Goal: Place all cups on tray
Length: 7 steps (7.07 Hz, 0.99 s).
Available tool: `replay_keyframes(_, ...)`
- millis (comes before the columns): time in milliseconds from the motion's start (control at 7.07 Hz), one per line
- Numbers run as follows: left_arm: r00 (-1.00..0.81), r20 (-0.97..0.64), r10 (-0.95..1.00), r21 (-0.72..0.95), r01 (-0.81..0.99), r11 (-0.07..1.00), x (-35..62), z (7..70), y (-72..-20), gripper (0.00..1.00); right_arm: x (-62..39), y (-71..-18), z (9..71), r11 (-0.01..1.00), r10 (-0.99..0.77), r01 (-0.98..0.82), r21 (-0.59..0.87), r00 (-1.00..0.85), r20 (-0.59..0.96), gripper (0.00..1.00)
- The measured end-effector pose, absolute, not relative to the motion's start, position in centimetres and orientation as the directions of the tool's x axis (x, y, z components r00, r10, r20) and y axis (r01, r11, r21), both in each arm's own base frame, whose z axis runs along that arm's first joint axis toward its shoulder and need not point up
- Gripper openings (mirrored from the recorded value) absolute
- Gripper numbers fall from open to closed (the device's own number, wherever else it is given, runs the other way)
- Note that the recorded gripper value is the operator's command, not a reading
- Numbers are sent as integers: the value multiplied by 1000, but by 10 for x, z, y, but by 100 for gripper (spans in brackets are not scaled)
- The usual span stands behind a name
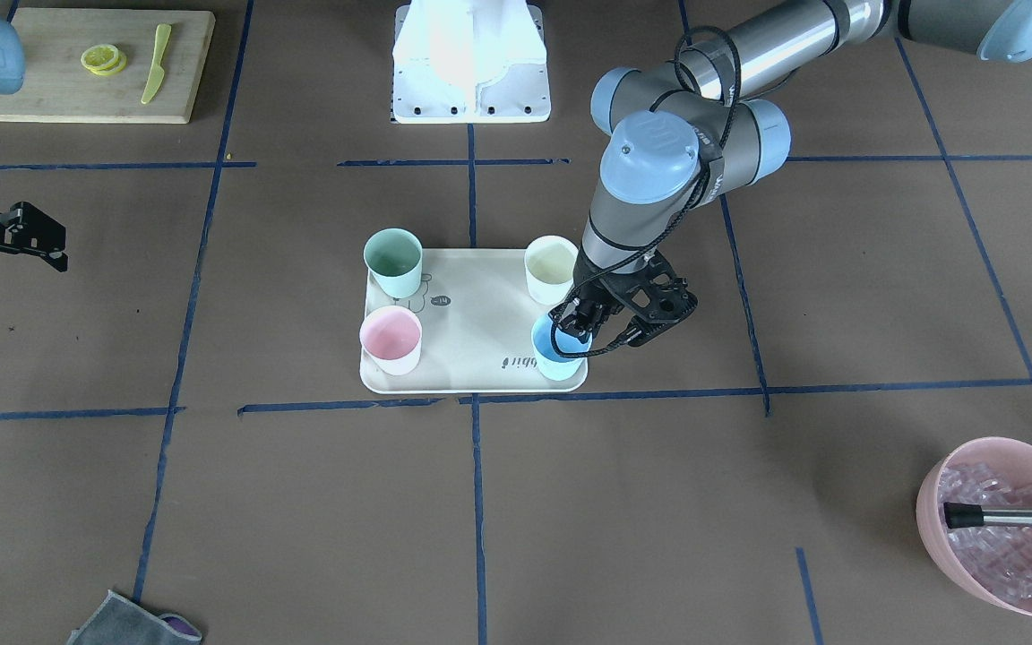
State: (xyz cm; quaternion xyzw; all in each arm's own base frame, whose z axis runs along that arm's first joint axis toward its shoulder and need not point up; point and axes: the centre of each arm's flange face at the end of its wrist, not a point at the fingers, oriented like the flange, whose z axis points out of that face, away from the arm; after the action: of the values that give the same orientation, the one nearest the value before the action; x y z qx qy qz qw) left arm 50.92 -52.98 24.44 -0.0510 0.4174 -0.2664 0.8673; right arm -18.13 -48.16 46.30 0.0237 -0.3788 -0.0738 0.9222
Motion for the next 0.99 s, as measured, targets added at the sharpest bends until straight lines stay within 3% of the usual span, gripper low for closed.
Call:
replay_keyframes(424,567,-700,-433,-260,362,895,488,241,-518,100,-181,-481,462,988,-156,119,102,701,695,99)
replay_keyframes(707,666,-700,-258,-131,236,963,416,254,-493,100,-178,-477,461,987,-160,120,107,700,696,99)
replay_keyframes(990,725,-686,-57,5,83,997,321,309,-477,100,-177,-476,461,986,-165,122,111,700,695,99)
